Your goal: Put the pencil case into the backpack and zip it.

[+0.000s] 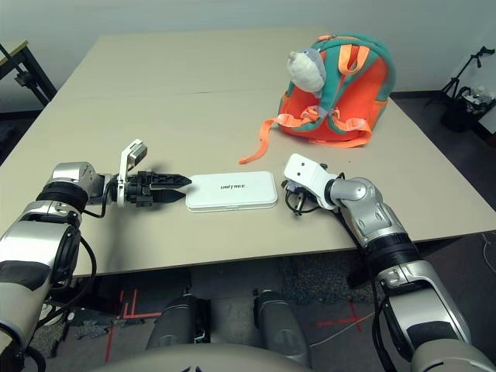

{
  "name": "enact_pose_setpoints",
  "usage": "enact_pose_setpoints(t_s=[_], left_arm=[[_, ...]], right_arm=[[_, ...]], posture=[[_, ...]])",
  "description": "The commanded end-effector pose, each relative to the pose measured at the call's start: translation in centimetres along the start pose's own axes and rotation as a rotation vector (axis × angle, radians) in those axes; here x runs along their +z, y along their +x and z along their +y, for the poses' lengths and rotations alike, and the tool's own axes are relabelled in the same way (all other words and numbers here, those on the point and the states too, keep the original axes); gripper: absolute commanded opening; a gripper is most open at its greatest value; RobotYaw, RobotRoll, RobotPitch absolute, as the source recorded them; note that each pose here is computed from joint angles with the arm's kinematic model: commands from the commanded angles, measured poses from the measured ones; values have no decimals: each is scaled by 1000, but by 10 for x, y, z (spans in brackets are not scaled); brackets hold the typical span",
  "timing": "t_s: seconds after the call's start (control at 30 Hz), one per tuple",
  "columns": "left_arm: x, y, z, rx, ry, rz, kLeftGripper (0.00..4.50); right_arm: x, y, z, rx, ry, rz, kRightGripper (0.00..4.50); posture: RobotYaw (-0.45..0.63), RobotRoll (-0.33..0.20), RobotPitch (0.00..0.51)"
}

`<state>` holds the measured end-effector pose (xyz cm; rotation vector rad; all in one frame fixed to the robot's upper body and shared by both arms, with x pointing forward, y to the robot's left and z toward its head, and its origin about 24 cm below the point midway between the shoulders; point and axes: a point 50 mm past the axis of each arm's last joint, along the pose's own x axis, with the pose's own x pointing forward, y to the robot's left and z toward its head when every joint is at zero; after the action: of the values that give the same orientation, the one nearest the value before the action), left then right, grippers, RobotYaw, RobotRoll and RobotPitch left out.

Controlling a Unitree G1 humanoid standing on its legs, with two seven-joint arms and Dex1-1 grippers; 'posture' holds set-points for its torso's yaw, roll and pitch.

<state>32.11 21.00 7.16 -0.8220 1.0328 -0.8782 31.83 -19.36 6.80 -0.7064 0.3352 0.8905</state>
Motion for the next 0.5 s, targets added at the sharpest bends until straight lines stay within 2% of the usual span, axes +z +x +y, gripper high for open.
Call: enact_pose_setpoints(t_s=[0.03,0.5], left_arm=[[-1,1,2,32,17,20,4500],[0,3,2,28,21,18,4500]], right_arm=[[-3,8,7,35,-2,18,47],[10,24,18,81,-10,-31,47]], posture=[[-159,0,39],[-156,0,39]])
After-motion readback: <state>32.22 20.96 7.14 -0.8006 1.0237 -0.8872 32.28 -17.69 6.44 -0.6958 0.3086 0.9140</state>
